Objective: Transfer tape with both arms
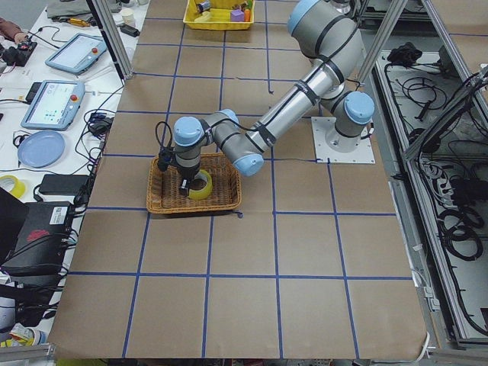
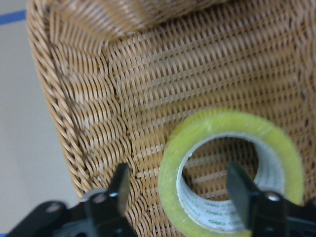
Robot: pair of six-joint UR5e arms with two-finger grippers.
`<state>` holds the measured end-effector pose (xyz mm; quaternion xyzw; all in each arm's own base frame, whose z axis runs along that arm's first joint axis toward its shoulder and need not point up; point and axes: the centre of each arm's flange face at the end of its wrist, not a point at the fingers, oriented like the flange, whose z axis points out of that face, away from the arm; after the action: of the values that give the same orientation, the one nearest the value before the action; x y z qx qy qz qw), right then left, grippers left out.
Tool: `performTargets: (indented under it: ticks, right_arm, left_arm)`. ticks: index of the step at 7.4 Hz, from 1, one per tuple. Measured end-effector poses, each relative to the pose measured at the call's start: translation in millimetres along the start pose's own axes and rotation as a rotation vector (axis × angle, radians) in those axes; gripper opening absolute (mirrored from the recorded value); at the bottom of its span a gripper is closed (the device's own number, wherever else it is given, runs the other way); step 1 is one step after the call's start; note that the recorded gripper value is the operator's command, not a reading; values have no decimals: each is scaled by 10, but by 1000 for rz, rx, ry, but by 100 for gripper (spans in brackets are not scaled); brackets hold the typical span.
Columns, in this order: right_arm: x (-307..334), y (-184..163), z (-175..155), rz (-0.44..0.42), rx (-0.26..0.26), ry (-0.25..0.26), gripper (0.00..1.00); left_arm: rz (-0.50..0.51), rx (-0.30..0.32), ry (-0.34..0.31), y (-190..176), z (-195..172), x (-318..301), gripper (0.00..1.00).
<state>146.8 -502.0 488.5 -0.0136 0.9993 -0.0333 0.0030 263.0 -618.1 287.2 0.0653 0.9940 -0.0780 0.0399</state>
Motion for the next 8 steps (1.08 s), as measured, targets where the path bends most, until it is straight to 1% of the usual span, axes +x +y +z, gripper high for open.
performTargets:
  ticks: [1, 2, 4, 5, 6, 7, 8]
  right_arm:
    - [0, 0, 0, 0, 0, 0, 100]
    - [-4, 1, -1, -1, 0, 0, 100]
    - [-8, -3, -4, -2, 1, -1, 100]
    - [-11, -5, -1, -2, 0, -1, 100]
    - [-11, -8, 0, -2, 0, -1, 100]
    - [-11, -9, 1, -2, 0, -1, 100]
    - [-9, -9, 0, -2, 0, -1, 100]
  left_arm:
    - [-32, -1, 8, -117, -270, 288, 94]
    - [-59, -2, 23, -288, -537, 758, 100]
    - [-125, -23, 66, -594, -1033, 2085, 100]
    - [-143, -54, 85, -623, -1231, 2649, 100]
    - [-157, -98, 100, -586, -1446, 3095, 100]
    - [-163, -147, 110, -518, -1667, 3360, 100]
    - [-162, -194, 115, -433, -1900, 3486, 100]
